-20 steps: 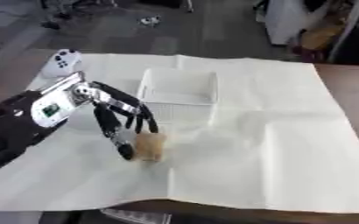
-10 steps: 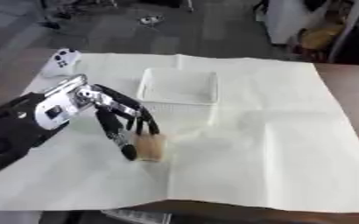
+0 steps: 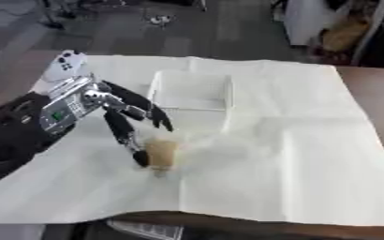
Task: Pick up objects on the table and place them in the box.
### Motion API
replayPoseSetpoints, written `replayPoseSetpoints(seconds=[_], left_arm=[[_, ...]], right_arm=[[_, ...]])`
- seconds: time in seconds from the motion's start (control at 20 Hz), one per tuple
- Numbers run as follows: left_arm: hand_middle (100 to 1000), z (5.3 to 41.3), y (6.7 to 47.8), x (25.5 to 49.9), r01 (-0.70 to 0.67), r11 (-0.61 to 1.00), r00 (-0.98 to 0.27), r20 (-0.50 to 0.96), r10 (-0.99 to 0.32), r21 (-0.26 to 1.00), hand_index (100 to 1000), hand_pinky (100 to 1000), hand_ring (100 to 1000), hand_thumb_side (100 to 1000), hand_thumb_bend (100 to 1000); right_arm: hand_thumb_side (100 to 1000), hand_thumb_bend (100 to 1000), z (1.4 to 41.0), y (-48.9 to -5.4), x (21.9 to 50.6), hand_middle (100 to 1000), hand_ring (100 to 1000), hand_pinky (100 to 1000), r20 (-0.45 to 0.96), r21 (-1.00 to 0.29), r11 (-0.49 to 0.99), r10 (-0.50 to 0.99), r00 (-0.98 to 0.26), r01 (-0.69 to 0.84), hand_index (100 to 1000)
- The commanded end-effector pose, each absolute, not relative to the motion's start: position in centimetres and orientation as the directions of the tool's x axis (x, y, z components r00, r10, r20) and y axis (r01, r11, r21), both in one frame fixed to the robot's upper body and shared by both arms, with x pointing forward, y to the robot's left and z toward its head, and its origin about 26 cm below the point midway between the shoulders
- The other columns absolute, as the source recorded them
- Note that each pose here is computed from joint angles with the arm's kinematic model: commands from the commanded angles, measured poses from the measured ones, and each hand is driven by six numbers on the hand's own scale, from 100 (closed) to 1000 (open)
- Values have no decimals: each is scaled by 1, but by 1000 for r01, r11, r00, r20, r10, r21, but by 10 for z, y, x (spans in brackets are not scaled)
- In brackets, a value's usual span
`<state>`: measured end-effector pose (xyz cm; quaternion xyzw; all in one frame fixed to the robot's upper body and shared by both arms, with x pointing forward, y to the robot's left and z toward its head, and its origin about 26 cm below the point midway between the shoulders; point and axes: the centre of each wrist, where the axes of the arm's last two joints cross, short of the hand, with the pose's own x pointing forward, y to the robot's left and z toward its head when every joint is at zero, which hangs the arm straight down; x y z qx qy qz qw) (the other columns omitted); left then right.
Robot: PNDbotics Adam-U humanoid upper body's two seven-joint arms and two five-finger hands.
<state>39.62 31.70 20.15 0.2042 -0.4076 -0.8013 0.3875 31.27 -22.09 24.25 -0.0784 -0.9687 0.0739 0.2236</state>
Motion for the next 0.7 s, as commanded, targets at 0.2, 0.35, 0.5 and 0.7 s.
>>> replayPoseSetpoints(seconds=[0.2,0.35,0.5,0.7], left_arm=[[981,201,322,403,380,-426,-607,-127,-785,821,999,976,962,944,1000],[964,191,325,407,388,-448,-602,-147,-785,806,997,959,939,884,1000],[963,184,328,411,384,-474,-601,-175,-780,793,998,963,936,865,1000],[971,178,331,415,368,-513,-603,-221,-766,775,997,972,929,808,1000]], right_arm=[[1000,294,253,-219,311,497,457,137,390,-172,979,170,-905,110,741],[1000,294,253,-218,311,498,457,138,389,-170,980,166,-906,107,741],[1000,293,254,-217,311,498,457,138,388,-169,980,162,-908,102,741],[1000,293,254,-217,311,498,457,138,387,-167,981,158,-909,99,741]])
